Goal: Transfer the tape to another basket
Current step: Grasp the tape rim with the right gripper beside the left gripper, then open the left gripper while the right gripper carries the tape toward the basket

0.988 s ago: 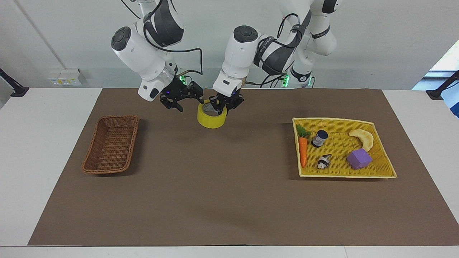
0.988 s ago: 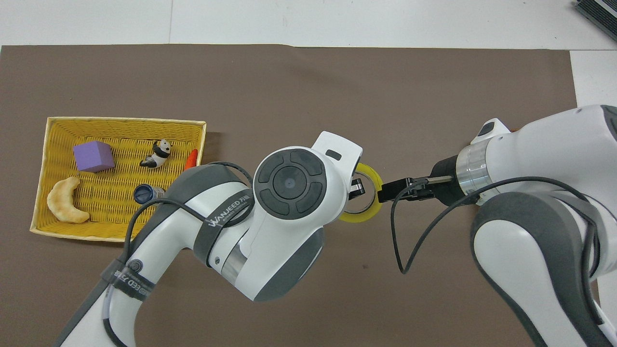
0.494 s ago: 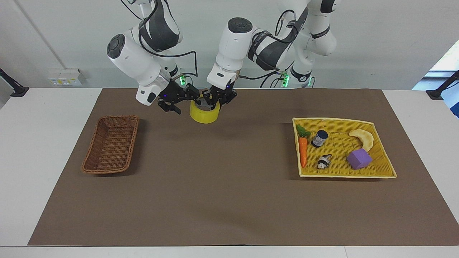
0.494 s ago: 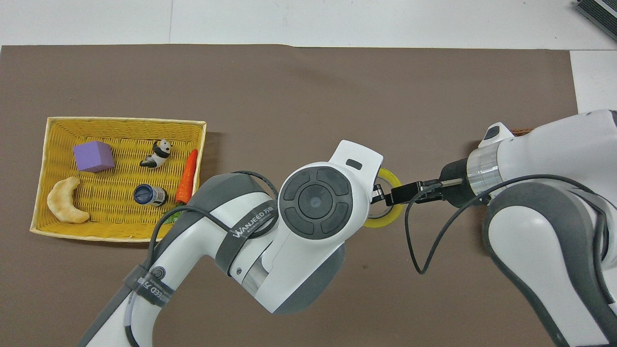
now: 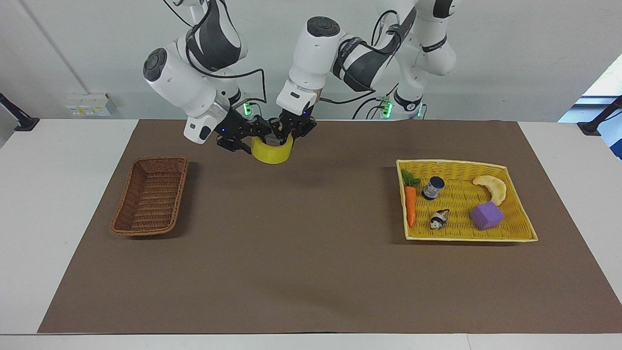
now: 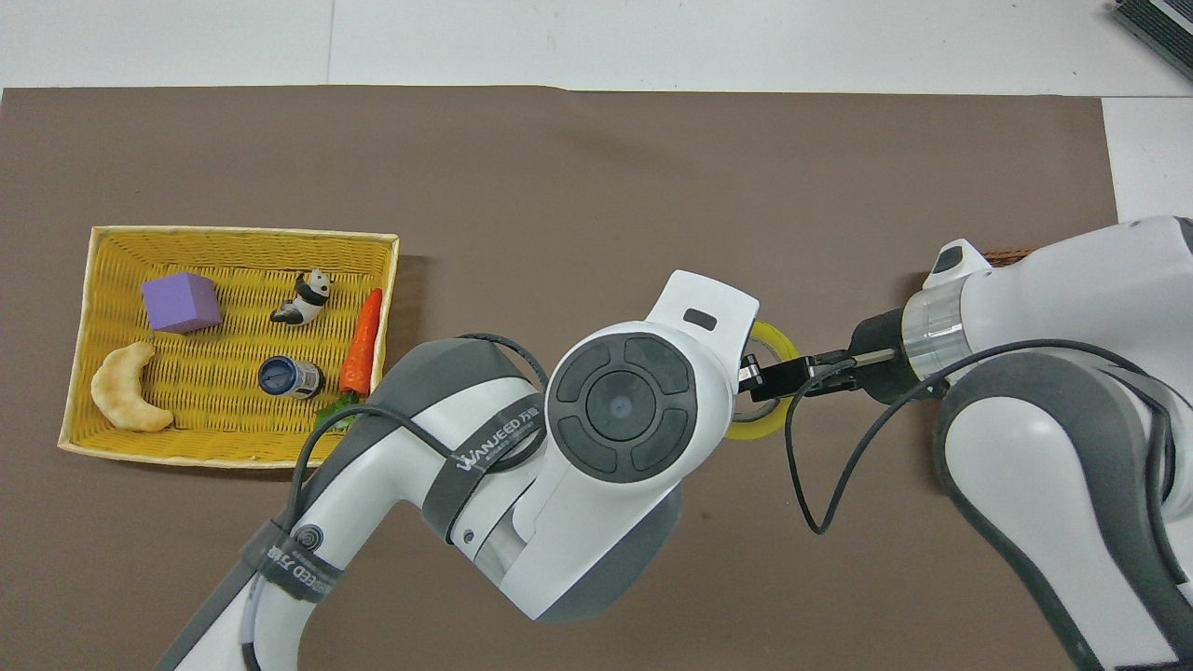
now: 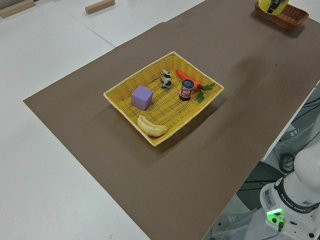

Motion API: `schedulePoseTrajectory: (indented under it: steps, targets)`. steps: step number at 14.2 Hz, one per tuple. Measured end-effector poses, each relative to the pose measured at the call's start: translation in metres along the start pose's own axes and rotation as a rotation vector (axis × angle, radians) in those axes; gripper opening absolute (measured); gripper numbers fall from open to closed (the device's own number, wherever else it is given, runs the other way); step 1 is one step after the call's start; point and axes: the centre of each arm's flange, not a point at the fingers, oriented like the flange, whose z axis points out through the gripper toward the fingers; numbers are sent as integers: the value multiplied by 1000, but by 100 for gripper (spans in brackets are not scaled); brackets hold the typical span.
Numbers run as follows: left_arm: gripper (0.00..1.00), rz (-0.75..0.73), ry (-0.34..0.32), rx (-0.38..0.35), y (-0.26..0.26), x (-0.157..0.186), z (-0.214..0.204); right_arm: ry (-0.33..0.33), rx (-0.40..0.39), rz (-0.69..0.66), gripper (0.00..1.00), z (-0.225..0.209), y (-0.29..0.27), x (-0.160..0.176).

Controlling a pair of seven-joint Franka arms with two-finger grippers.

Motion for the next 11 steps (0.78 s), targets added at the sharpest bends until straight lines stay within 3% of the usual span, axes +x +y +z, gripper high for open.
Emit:
schedulePoseTrajectory:
  steps: [2,5,6,8,11]
  targets:
    - [22,-4,0,-12,3,-3,0,-3,13,8,26,-1,2,0]
    - [22,-6,4,-29,5,-2,0,4,17,10,24,-5,4,0]
    - [27,-4,13,-45,6,-1,-3,6,17,15,21,-6,8,0]
    - [52,-3,33,-76,8,3,-16,12,17,34,4,-9,19,1]
    - [85,-4,55,-110,7,3,-44,17,17,41,3,-12,24,1]
